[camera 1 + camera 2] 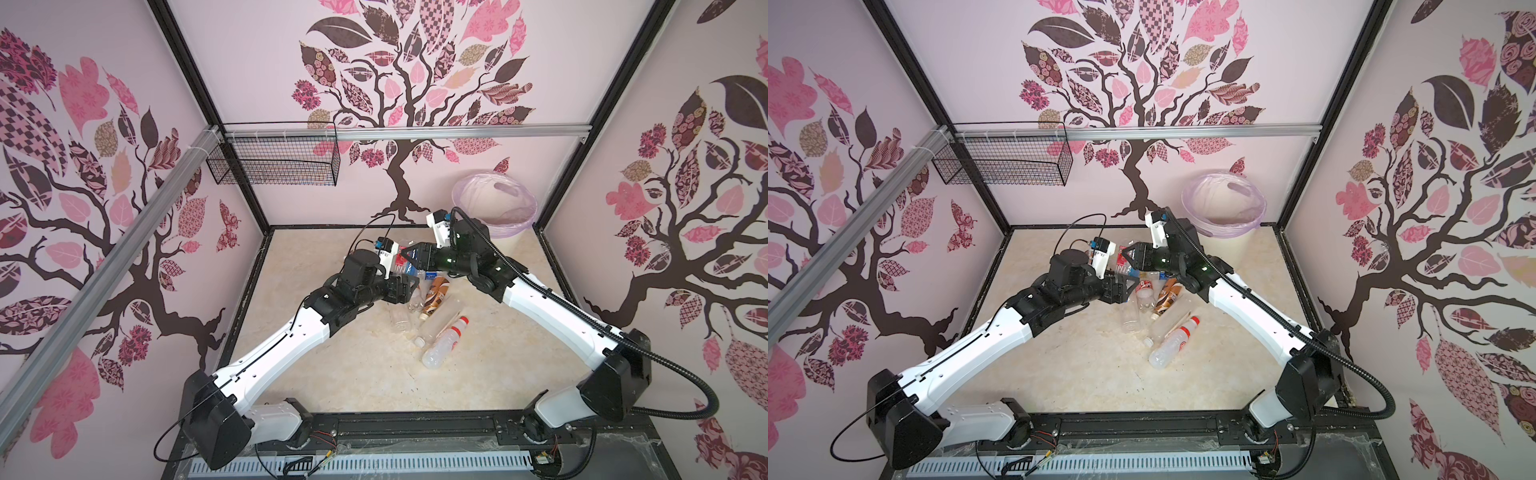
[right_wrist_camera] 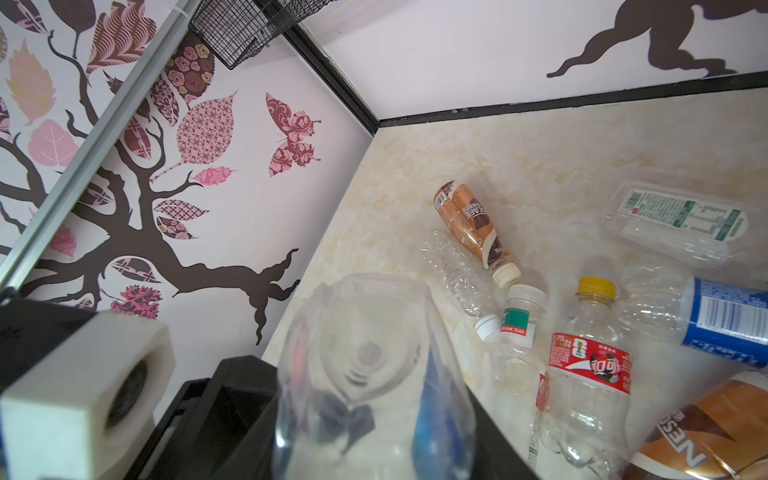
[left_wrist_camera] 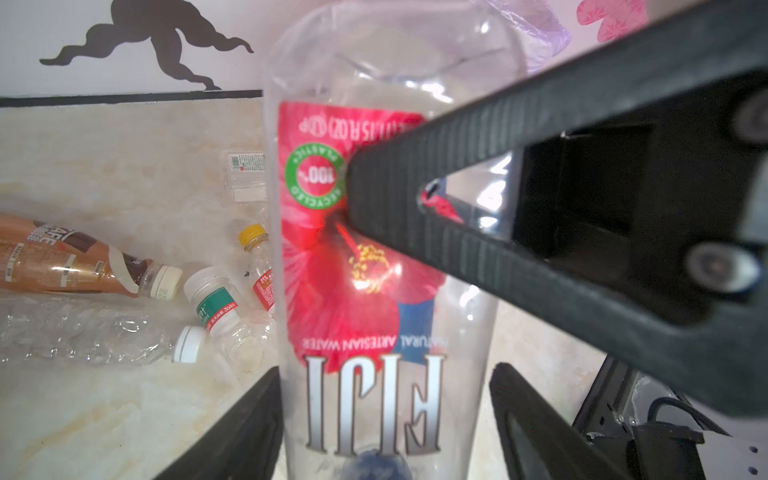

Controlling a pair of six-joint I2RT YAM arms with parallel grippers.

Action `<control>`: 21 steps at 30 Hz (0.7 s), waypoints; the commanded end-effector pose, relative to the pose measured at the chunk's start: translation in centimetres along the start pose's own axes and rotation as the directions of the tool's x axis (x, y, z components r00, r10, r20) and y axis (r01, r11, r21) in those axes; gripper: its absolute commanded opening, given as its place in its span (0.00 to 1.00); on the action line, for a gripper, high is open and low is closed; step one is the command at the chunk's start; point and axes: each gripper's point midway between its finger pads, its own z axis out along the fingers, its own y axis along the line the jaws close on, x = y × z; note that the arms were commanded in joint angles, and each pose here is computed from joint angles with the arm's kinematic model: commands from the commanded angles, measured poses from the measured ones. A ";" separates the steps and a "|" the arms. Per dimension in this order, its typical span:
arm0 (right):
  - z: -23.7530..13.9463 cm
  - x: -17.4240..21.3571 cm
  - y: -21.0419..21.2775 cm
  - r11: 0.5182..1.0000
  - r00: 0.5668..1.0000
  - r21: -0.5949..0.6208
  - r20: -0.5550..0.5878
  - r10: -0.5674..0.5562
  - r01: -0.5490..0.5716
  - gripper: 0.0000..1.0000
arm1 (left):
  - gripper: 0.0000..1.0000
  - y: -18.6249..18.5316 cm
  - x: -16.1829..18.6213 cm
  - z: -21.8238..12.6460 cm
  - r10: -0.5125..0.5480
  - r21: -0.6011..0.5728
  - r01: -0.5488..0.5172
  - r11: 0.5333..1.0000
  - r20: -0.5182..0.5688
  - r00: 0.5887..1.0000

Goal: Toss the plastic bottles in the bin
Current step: 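Grasp the Fiji bottle with the right gripper and open the left gripper, then carry the Fiji bottle over the bin with the right gripper and release it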

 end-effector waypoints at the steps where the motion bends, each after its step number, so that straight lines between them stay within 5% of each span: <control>1: -1.6 -2.1 0.2 0.996 0.996 0.063 0.053 -0.065 0.061 0.46 | 0.91 -1.4 -3.0 -2.1 0.026 0.024 -0.028 0.999 0.085 0.996; 6: -4.8 -6.3 -0.1 0.976 0.976 0.181 0.155 -0.151 0.123 0.44 | 0.98 -1.9 -4.2 -3.5 0.051 0.021 -0.054 0.998 0.111 0.992; 11: -10.2 -12.0 0.9 0.910 0.907 0.360 0.281 -0.314 0.204 0.42 | 0.98 -3.5 -6.7 -5.0 0.080 0.052 -0.089 0.995 0.157 0.984; 21: -27.0 -22.8 7.0 0.753 0.603 0.642 0.546 -0.582 0.145 0.40 | 0.98 -8.8 -14.7 -6.9 0.094 0.187 -0.160 0.969 0.319 0.943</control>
